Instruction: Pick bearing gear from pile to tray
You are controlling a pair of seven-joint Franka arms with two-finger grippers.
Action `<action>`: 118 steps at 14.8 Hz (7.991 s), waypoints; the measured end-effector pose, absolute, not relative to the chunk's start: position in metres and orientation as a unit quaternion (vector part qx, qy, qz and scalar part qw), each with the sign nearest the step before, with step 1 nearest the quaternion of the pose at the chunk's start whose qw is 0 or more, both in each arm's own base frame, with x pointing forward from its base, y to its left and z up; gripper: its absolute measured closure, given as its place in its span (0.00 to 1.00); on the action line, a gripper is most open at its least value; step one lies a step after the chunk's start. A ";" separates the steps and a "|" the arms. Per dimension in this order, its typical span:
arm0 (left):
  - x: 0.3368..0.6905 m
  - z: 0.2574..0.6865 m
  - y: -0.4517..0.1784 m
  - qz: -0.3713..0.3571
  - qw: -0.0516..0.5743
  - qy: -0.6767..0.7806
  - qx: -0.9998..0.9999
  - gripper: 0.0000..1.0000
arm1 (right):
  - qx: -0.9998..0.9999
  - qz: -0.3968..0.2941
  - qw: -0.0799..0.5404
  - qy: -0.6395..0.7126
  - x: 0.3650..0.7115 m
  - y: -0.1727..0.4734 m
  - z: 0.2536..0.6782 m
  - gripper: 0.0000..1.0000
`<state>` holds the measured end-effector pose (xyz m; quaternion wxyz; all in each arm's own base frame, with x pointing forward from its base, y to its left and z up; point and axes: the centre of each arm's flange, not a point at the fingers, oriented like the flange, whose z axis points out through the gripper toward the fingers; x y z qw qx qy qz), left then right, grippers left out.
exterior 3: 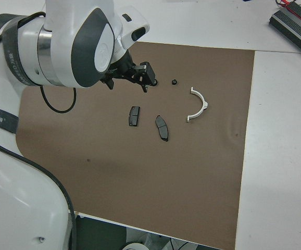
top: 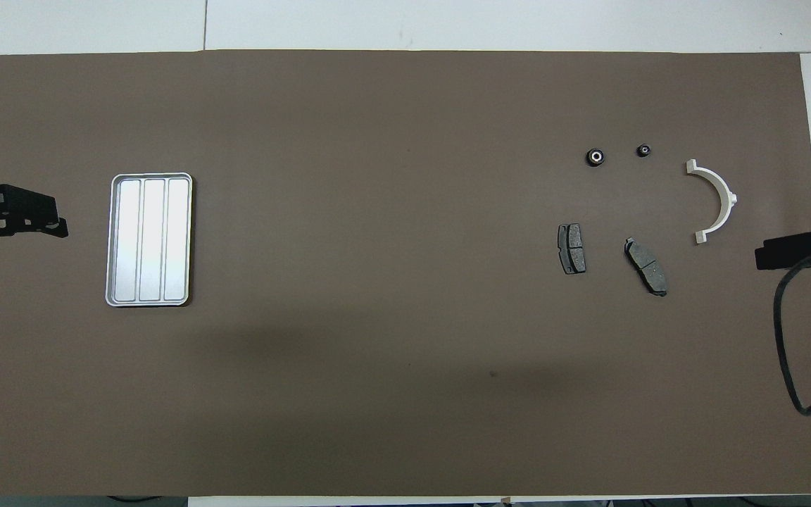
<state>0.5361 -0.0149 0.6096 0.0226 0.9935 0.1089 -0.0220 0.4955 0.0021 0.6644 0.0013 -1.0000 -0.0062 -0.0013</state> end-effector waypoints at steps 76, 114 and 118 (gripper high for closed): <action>0.536 0.610 -0.015 -0.022 0.023 0.109 0.994 0.00 | -1.000 -0.001 0.002 0.007 0.495 -0.011 0.664 0.00; 0.536 0.610 -0.015 -0.022 0.023 0.109 0.994 0.00 | -1.000 -0.016 -0.002 0.007 0.534 -0.015 0.598 0.00; 0.536 0.610 -0.015 -0.022 0.023 0.109 0.994 0.00 | -1.000 -0.006 -0.021 -0.002 0.561 -0.017 0.557 0.00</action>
